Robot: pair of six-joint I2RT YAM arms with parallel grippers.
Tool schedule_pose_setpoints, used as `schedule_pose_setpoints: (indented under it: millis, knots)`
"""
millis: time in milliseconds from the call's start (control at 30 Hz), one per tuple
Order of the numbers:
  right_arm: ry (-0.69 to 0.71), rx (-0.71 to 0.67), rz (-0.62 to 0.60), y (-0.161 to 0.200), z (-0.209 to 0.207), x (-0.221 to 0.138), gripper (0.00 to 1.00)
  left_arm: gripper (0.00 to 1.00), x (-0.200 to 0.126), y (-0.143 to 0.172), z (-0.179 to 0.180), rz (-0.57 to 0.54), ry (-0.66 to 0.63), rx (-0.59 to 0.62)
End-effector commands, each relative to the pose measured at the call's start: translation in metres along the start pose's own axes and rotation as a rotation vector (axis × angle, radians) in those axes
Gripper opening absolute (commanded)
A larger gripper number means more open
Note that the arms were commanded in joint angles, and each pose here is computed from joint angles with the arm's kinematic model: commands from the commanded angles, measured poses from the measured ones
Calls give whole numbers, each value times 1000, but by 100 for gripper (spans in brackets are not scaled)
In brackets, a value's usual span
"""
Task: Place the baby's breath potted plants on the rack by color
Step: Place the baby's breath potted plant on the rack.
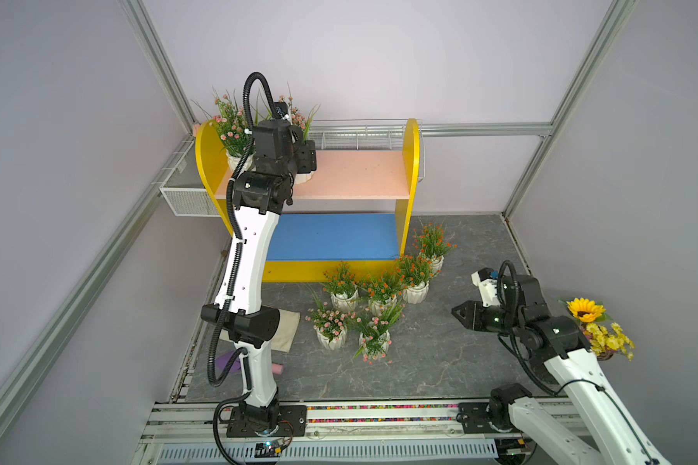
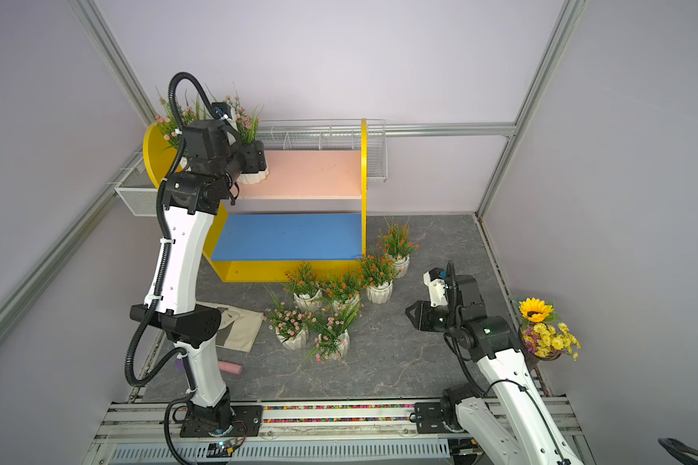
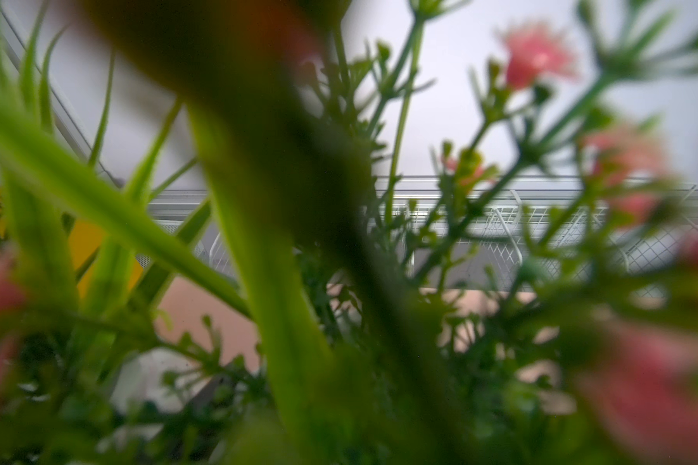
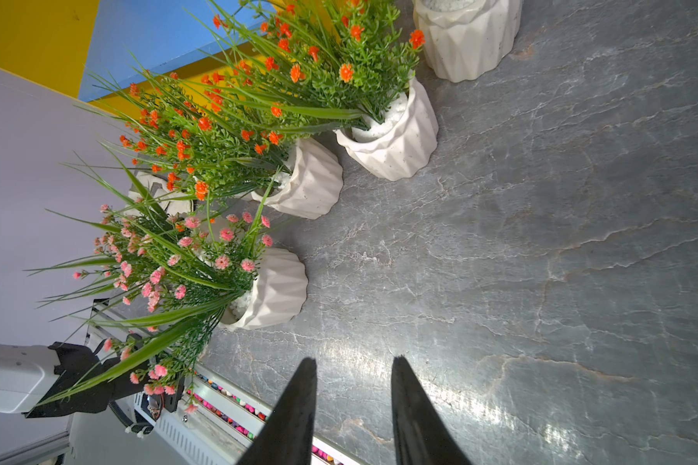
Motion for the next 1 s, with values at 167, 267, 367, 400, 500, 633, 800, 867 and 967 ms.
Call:
schedule_pose_setpoints:
  millis: [167,267,367,400,500,633,800,867,967]
  knots:
    - [-22,-3,-15,-4,2,1,40,66,-12,-16,6,-55,-7,-36]
    - [-25,-5,-17,-4,3,1,41,100,-12,-17,6,-58,-5,-38]
    - [-23,-6,-17,-4,2,1,41,99,-12,-16,6,-55,-1,-37]
    - [-22,-7,-19,-4,2,0,42,100,-11,-16,6,-56,-1,-37]
    - [-21,-9,-19,-5,3,0,42,100,-12,-16,7,-56,-5,-41]
    - [-17,-7,-19,-5,2,0,42,100,-15,-16,6,-54,4,-45]
    - [-10,-10,-22,-5,1,1,42,100,-29,-20,8,-62,17,-60]
    - [-10,-10,-21,-5,1,2,42,100,-36,-22,9,-70,25,-68]
    - [-11,-9,-20,-6,0,5,42,100,-49,-24,9,-78,49,-80]
Point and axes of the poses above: each gripper's point midway between its finger pads, its own x axis out along the fingers, its own z axis along the line the jaws close on, y = z × x, the point moved 6 cm from there along -x, back along the fingers, and after that the axes turned 1 degree about x, right-handed, at the moved point
